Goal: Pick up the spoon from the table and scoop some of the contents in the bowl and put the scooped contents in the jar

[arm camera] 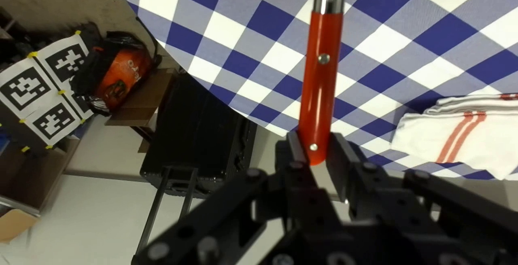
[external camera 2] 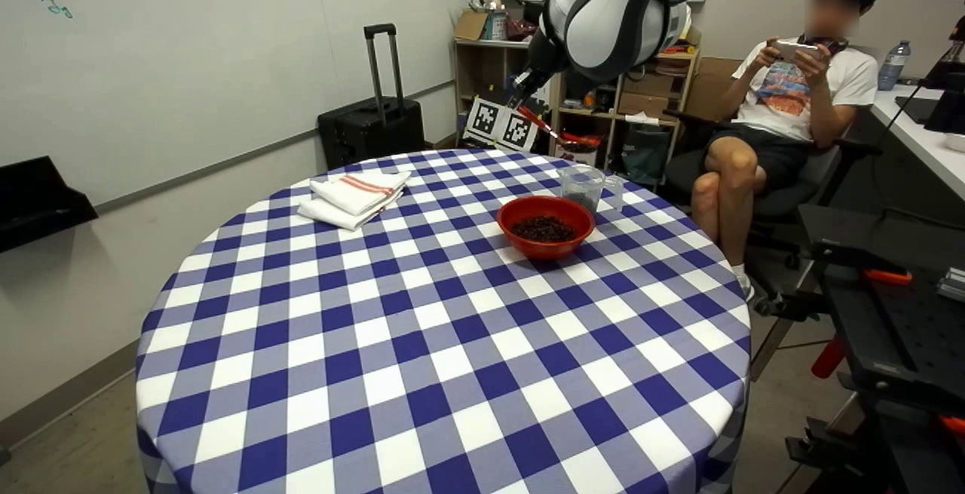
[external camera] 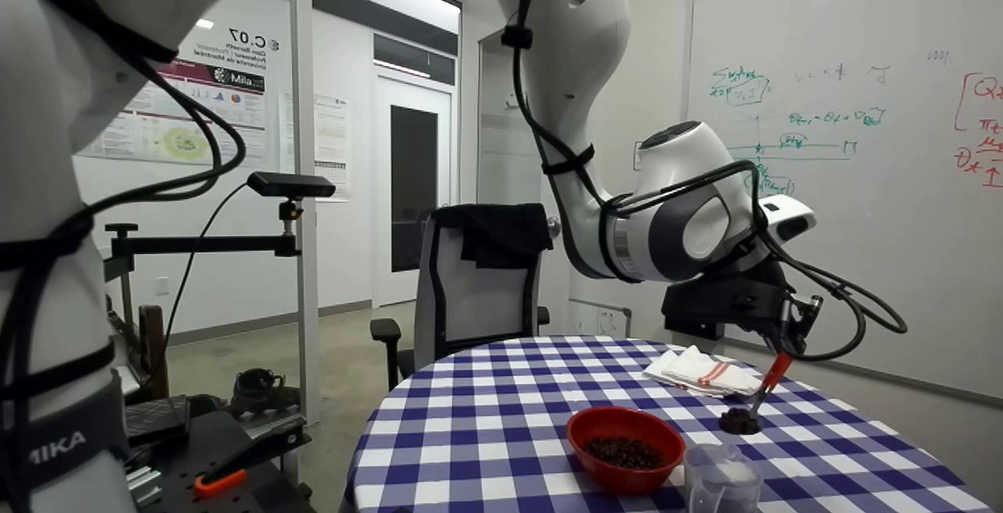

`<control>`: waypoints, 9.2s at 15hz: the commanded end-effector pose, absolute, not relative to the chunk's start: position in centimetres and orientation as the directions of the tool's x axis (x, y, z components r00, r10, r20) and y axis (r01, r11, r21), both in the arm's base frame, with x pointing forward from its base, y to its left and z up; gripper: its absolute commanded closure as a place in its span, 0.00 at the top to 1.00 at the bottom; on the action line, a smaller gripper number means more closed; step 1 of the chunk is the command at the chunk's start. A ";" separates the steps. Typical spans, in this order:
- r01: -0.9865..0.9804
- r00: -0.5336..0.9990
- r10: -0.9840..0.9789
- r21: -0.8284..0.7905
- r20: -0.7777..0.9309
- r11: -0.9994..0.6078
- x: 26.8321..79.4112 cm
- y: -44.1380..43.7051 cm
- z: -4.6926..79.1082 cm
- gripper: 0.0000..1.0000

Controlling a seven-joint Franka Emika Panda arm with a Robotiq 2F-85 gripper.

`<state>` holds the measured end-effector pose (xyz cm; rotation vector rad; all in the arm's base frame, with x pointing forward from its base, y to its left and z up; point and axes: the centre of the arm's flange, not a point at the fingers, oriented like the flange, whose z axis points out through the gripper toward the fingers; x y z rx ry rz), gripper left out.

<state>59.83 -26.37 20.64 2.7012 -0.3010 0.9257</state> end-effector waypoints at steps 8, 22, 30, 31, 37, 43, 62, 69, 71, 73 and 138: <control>-0.375 0.685 -0.177 0.134 0.706 -0.917 57.7 -25.1 21.2 0.05; -0.422 0.562 -0.171 0.102 0.810 -0.901 54.4 -25.0 22.8 0.05; -0.458 0.516 -0.195 0.076 0.834 -0.886 54.0 -24.8 22.5 0.05; -0.462 0.513 -0.198 0.074 0.836 -0.884 53.9 -24.8 22.4 0.05; -0.471 0.507 -0.209 0.066 0.836 -0.880 53.8 -24.2 21.7 0.05; -0.476 0.514 -0.234 0.047 0.825 -0.878 54.3 -24.7 20.7 0.05; -0.535 0.465 -0.259 0.036 0.846 -0.844 55.2 -26.8 18.1 0.05; -0.554 0.406 -0.247 0.022 0.880 -0.833 54.3 -26.5 18.3 0.05; -0.557 0.397 -0.245 0.020 0.885 -0.830 54.1 -26.4 18.3 0.05; -0.562 0.386 -0.243 0.018 0.890 -0.827 53.8 -26.3 18.3 0.05; -0.136 0.898 -0.052 0.162 0.436 -0.977 58.5 -4.8 18.9 0.05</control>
